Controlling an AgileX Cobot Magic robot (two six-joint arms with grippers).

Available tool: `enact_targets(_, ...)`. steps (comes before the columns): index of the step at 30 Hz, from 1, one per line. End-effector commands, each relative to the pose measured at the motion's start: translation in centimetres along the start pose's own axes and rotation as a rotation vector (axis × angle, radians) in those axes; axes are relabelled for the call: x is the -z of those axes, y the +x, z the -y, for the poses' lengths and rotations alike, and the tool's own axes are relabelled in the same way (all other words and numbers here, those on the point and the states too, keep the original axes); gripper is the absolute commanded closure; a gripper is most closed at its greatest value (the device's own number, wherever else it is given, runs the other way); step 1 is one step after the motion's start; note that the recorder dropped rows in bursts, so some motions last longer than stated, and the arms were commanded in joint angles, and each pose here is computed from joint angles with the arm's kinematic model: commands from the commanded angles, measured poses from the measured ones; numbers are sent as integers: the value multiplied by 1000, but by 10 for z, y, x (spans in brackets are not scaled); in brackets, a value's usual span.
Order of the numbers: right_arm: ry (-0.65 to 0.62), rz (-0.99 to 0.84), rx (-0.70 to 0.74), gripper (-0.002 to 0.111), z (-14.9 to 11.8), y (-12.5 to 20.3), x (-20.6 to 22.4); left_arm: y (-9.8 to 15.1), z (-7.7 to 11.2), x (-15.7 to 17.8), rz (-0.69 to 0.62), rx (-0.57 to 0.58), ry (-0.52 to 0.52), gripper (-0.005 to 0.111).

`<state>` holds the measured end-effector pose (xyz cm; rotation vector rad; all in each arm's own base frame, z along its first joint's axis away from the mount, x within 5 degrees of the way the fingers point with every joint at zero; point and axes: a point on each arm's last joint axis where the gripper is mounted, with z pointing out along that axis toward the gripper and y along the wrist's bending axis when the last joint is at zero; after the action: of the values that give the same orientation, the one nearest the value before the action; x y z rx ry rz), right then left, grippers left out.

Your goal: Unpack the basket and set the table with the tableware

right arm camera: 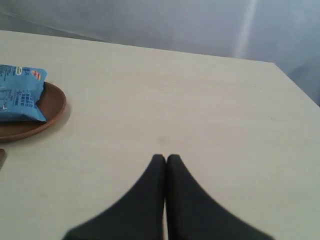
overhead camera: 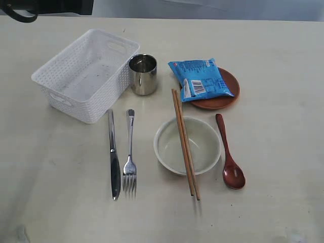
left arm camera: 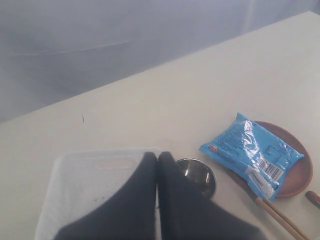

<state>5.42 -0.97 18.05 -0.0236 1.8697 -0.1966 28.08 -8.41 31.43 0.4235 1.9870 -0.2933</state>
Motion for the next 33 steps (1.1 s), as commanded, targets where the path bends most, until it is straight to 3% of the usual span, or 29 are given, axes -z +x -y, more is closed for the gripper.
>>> enact_targets(1, 3, 21, -3, 108, 0, -1, 0, 0, 0, 2, 9, 12, -7, 107)
enact_targets(21, 3, 19, -16, 108, 0, -1, 0, -4, 1, 9, 29, 5, -8, 107)
enact_targets(27, 3, 19, -16, 108, 0, -1, 0, -24, 7, 78, 210, -41, -30, 107)
enact_targets(33, 3, 19, -16, 108, 0, -1, 0, -8, -3, 154, 418, 139, -158, 107)
